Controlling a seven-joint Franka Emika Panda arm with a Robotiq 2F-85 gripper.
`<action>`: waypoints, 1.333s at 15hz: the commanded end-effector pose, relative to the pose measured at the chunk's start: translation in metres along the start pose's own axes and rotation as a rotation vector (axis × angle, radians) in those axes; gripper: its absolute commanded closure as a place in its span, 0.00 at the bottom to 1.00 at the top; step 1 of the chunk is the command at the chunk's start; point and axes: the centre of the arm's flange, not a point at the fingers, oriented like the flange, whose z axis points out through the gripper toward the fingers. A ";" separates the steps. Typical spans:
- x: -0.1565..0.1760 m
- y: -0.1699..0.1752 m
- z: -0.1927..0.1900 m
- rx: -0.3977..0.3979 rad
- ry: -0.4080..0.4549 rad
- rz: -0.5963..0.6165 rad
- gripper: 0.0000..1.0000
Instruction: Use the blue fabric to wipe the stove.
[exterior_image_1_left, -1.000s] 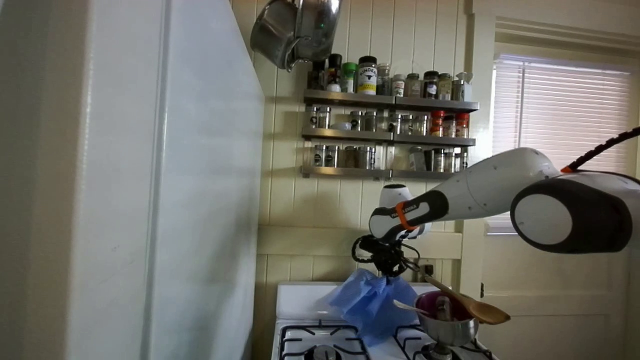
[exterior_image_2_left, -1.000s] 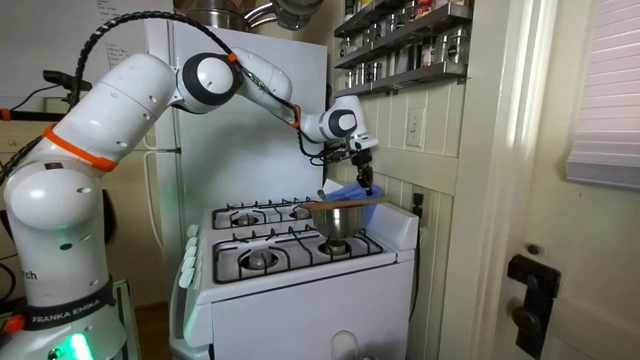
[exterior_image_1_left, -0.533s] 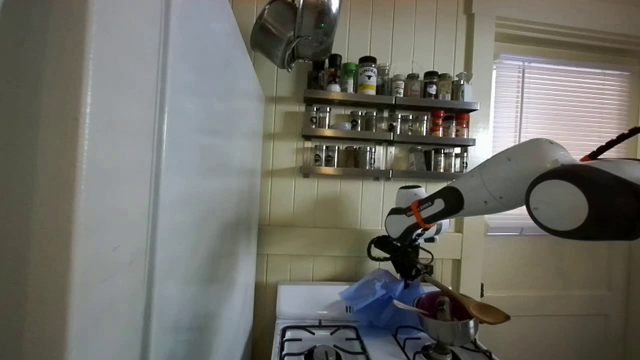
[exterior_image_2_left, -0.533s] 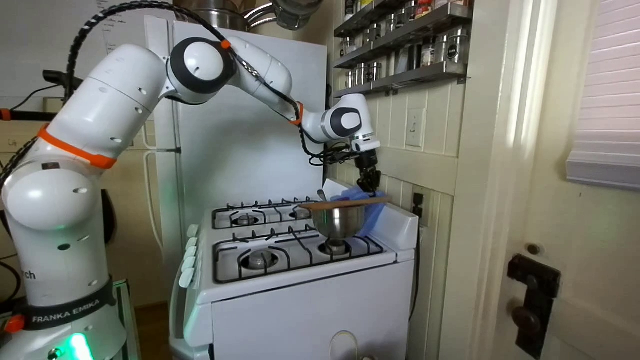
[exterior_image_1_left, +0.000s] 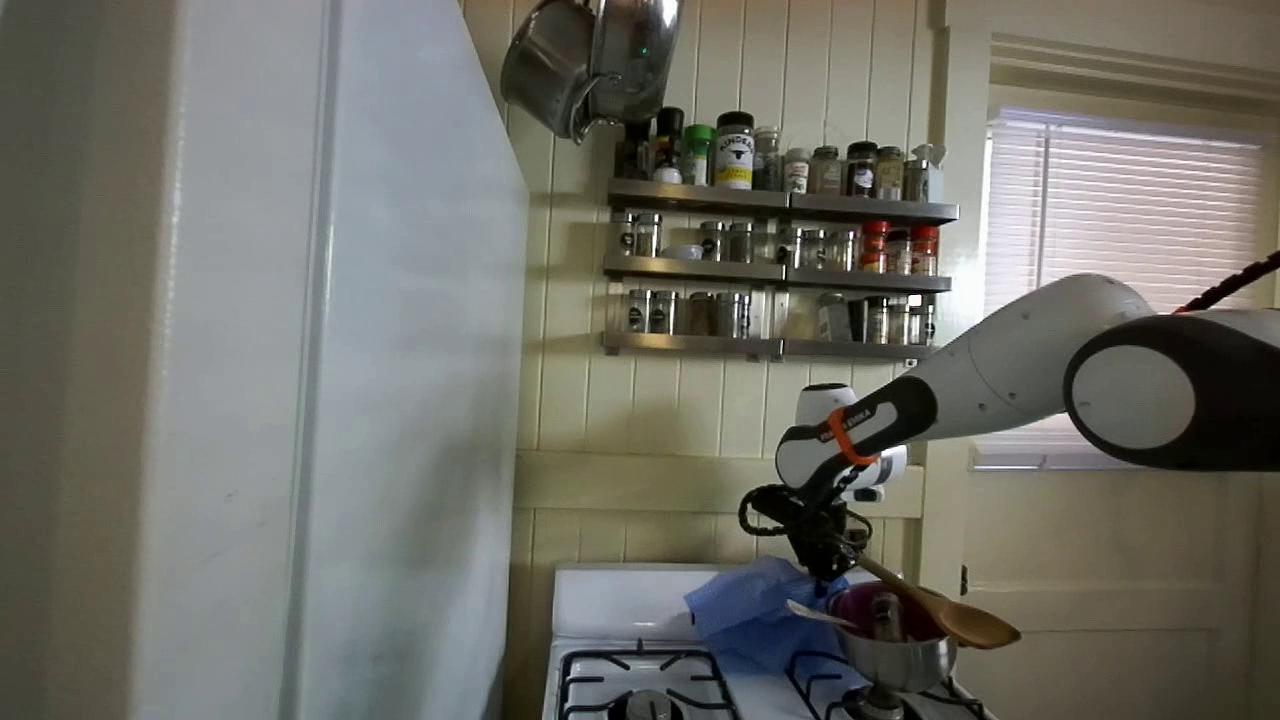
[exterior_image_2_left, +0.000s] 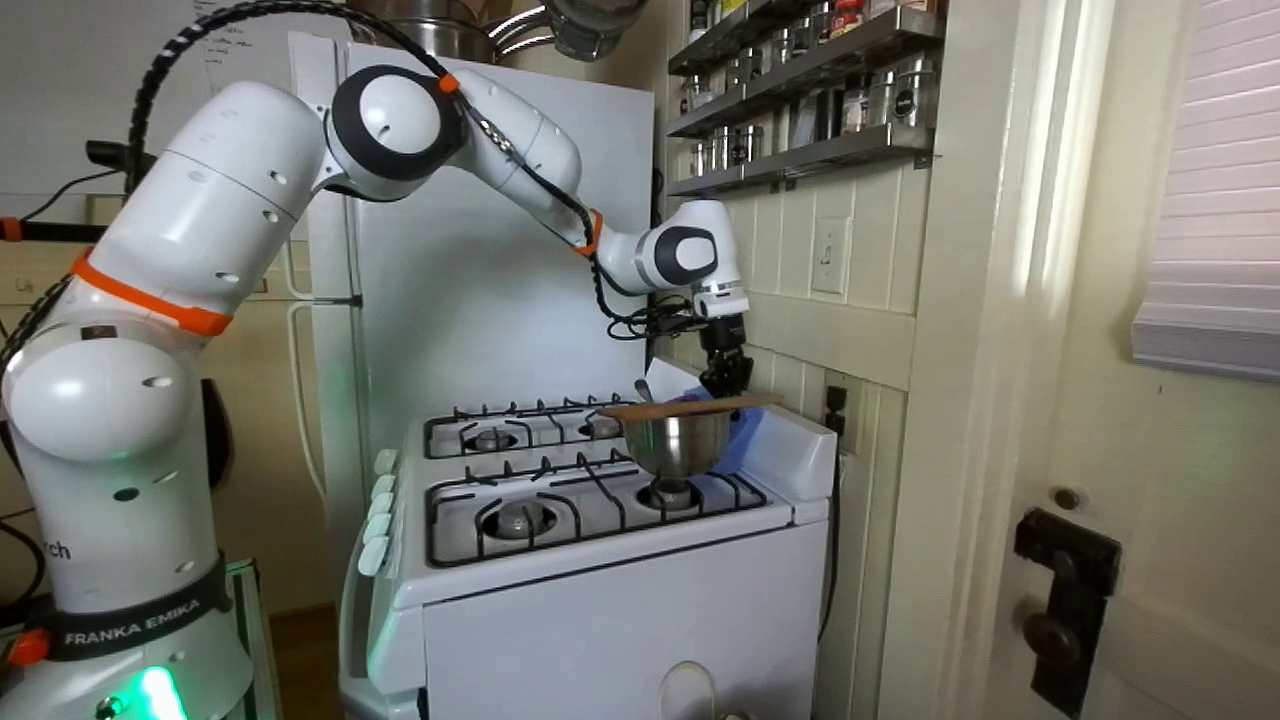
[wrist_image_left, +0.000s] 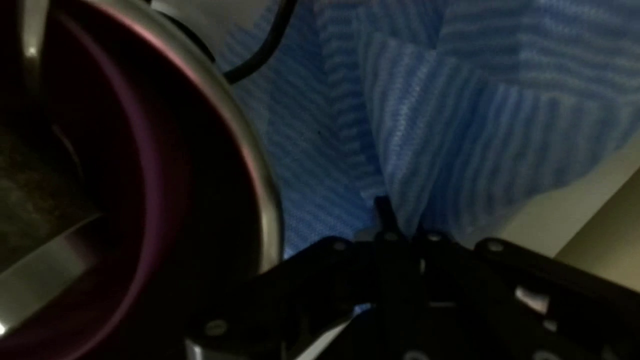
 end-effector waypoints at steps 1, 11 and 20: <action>-0.028 -0.020 -0.021 0.039 0.014 -0.066 1.00; -0.163 -0.119 -0.072 0.180 -0.022 -0.558 1.00; -0.259 -0.162 -0.077 0.253 -0.193 -1.039 1.00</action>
